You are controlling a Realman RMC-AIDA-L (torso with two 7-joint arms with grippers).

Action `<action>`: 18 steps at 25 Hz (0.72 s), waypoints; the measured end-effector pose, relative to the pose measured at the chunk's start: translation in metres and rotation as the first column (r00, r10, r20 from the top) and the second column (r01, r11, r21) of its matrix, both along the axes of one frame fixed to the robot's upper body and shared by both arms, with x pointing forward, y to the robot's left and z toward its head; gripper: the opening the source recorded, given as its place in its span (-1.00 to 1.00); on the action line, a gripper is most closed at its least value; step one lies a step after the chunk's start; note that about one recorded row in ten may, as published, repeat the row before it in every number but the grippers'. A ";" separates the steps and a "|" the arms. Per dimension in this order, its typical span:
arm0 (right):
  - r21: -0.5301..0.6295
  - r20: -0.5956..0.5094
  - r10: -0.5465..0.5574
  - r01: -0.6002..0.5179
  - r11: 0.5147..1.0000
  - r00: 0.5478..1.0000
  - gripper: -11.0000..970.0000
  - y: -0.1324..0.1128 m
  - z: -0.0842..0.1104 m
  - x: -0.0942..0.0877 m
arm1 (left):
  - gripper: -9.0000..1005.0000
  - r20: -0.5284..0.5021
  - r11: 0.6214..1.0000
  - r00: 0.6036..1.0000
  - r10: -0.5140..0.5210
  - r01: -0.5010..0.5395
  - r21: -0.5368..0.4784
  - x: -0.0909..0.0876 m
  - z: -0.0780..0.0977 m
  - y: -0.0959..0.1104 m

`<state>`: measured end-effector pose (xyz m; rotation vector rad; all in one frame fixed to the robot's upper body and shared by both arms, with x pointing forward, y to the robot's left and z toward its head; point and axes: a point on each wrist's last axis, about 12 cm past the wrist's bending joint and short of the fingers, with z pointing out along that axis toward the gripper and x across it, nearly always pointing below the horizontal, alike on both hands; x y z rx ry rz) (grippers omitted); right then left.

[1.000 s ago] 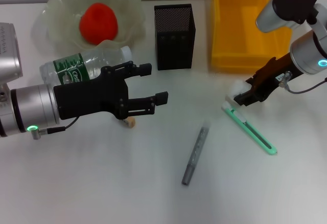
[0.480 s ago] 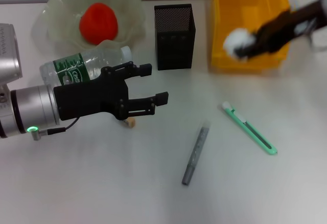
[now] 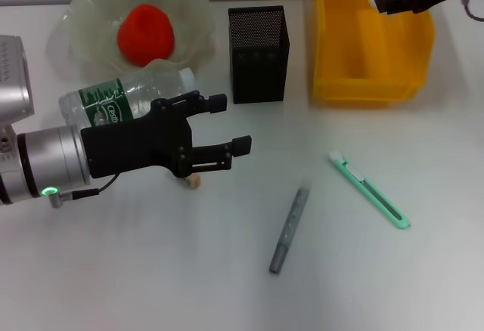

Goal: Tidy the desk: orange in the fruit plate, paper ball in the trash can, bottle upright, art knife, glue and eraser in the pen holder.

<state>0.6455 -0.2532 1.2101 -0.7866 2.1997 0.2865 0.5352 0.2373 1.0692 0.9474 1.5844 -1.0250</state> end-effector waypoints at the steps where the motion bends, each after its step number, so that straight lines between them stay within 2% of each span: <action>1: -0.003 0.010 -0.011 0.011 1.000 1.000 0.24 0.000 -0.003 0.003 | 0.68 0.000 1.000 1.000 0.000 0.000 0.000 0.000 0.000 0.000; 7: -0.001 0.042 -0.002 0.002 1.000 0.999 0.33 0.005 -0.009 0.007 | 0.68 0.001 1.000 1.000 -0.001 0.001 0.000 0.001 0.000 0.000; 9: 0.042 0.061 -0.011 0.009 0.999 0.998 0.36 0.005 -0.007 0.007 | 0.68 0.002 1.000 1.000 -0.002 0.002 0.001 0.001 0.001 -0.001; 12: 0.191 0.112 -0.035 0.014 0.982 0.993 0.41 -0.002 -0.002 0.003 | 0.68 0.003 1.000 1.000 -0.004 0.004 0.001 0.001 0.001 -0.001; 15: 0.387 0.186 -0.044 -0.032 0.921 0.982 0.56 -0.019 0.002 -0.006 | 0.68 0.004 1.000 1.000 -0.006 0.006 0.000 0.001 0.001 -0.001; 18: 0.548 0.274 0.009 -0.164 0.821 0.962 0.71 -0.036 -0.001 -0.025 | 0.68 0.004 1.000 1.000 -0.007 0.007 0.000 0.001 0.001 0.000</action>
